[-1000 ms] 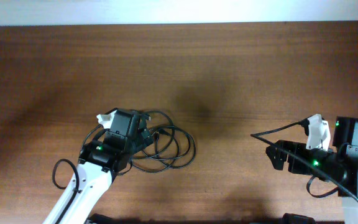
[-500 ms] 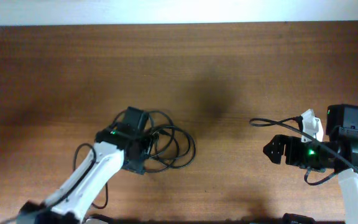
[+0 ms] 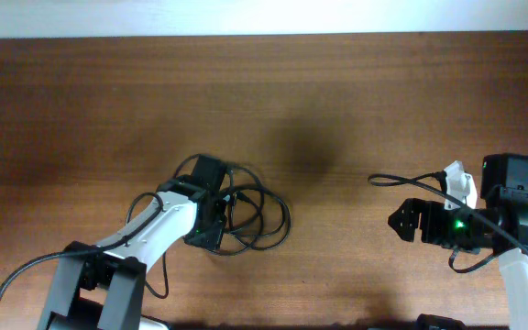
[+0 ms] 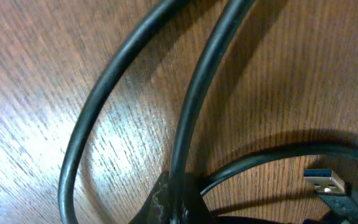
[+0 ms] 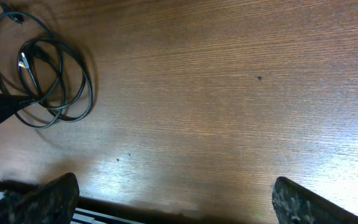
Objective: Untangle cables
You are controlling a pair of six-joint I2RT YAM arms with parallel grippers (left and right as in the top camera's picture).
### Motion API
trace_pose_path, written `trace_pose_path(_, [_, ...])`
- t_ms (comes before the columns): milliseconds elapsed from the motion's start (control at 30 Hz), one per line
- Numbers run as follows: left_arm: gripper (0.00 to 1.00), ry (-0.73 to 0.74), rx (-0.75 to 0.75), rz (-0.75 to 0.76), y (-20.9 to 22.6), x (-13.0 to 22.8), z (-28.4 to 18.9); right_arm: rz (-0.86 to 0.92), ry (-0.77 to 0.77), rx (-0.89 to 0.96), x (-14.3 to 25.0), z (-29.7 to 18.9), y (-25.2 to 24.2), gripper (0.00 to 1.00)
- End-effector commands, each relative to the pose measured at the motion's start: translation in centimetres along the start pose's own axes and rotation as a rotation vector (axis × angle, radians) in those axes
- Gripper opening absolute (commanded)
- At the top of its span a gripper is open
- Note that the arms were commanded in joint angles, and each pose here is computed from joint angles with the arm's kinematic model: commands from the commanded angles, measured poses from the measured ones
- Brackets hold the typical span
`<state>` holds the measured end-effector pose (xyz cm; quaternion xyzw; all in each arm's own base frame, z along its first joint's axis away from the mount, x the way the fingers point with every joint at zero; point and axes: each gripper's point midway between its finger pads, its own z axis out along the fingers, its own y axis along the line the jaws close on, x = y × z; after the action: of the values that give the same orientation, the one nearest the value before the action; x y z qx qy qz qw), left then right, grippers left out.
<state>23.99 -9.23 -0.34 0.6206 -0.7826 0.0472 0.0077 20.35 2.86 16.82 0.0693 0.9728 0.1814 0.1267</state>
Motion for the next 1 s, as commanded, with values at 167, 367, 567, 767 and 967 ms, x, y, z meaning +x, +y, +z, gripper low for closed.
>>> trace_pose_path(167, [0.00,-0.214,0.734,0.719,-5.4,1.0,-20.2,-0.009,0.008,-0.001,0.2,0.2,0.1,0.99])
trace_pose_path(367, [0.00,-0.727,1.572,0.863,-1.3,2.3,-43.0,-0.006,0.013,-0.423,0.3,-1.3,7.1,0.98])
trace_pose_path(567, [0.00,-0.706,1.753,0.938,-0.4,4.6,-46.2,-0.242,0.028,-0.599,1.2,-0.1,12.2,0.99])
trace_pose_path(767, [0.00,-0.632,1.891,0.898,0.6,5.5,-48.6,-1.138,-0.089,-0.835,7.2,1.2,22.7,0.98])
trace_pose_path(967, [0.00,-0.678,1.963,0.717,1.0,3.6,-51.1,-1.208,0.002,-0.611,6.2,11.4,23.6,0.99])
